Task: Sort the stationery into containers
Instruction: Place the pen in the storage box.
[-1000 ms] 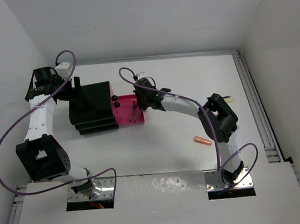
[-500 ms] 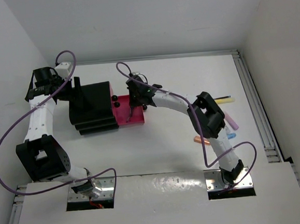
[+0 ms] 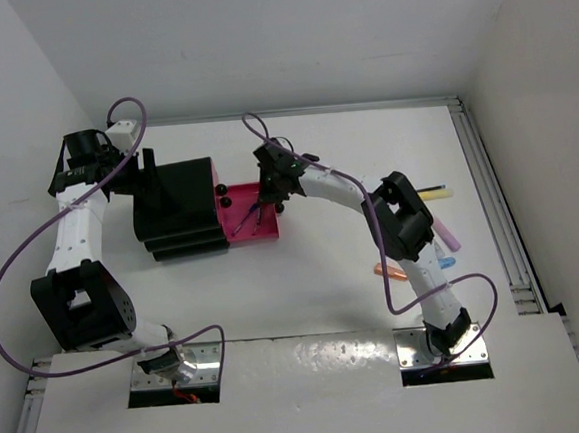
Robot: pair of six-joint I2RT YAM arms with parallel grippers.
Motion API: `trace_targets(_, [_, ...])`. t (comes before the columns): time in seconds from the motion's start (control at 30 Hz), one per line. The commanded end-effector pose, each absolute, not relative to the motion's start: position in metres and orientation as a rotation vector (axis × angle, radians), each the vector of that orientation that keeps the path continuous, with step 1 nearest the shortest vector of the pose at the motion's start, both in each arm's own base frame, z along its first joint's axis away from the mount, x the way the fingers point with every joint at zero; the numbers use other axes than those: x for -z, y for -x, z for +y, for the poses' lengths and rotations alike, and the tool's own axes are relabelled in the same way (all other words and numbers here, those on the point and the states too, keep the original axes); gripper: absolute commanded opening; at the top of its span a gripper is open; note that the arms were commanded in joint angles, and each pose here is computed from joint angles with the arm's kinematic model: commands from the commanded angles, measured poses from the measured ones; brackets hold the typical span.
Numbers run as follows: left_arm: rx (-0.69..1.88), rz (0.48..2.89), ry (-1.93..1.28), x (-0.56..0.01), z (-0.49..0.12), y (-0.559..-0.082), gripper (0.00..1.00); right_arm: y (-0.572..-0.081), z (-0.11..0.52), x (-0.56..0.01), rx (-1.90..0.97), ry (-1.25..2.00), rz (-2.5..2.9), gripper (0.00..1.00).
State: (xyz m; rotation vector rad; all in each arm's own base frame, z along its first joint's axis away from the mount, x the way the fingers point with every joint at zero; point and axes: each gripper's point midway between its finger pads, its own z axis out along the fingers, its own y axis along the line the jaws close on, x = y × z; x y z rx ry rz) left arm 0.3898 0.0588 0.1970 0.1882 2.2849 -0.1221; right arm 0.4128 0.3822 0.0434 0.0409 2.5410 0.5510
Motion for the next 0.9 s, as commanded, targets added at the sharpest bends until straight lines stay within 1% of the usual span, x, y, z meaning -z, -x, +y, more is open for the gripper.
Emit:
trace_targets(0.0, [0.125, 2.431, -0.185, -0.161, 0.062, -0.371, 0.79, -0.422, 0.381, -0.080, -0.611, -0.052, 2.497, 0.00])
trace_targets(0.17, [0.120, 2.436, -0.184, -0.160, 0.062, -0.368, 0.79, -0.417, 0.384, -0.070, -0.690, -0.155, 2.559, 0.00])
trace_targets(0.43, [0.114, 2.441, -0.170, -0.160, 0.064, -0.369, 0.79, -0.410, 0.408, -0.069, -0.857, -0.177, 2.609, 0.00])
trace_targets(0.6, [0.108, 2.443, -0.168, -0.160, 0.066, -0.370, 0.79, -0.401, 0.403, -0.060, -0.839, -0.216, 2.670, 0.01])
trace_targets(0.63, [0.108, 2.445, -0.165, -0.160, 0.066, -0.371, 0.79, -0.396, 0.401, -0.057, -0.835, -0.223, 2.690, 0.12])
trace_targets(0.67, [0.107, 2.443, -0.164, -0.161, 0.067, -0.372, 0.80, -0.396, 0.399, -0.057, -0.836, -0.235, 2.694, 0.20])
trace_targets(0.7, [0.108, 2.441, -0.165, -0.162, 0.067, -0.373, 0.79, -0.394, 0.397, -0.056, -0.834, -0.244, 2.702, 0.25])
trace_targets(0.73, [0.111, 2.447, -0.164, -0.160, 0.067, -0.373, 0.79, -0.392, 0.395, -0.056, -0.837, -0.252, 2.708, 0.37])
trace_targets(0.8, [0.110, 2.444, -0.164, -0.161, 0.067, -0.375, 0.79, -0.393, 0.395, -0.059, -0.841, -0.252, 2.704, 0.45])
trace_targets(0.87, [0.108, 2.441, -0.161, -0.163, 0.068, -0.376, 0.80, -0.397, 0.395, -0.070, -0.860, -0.258, 2.684, 0.47])
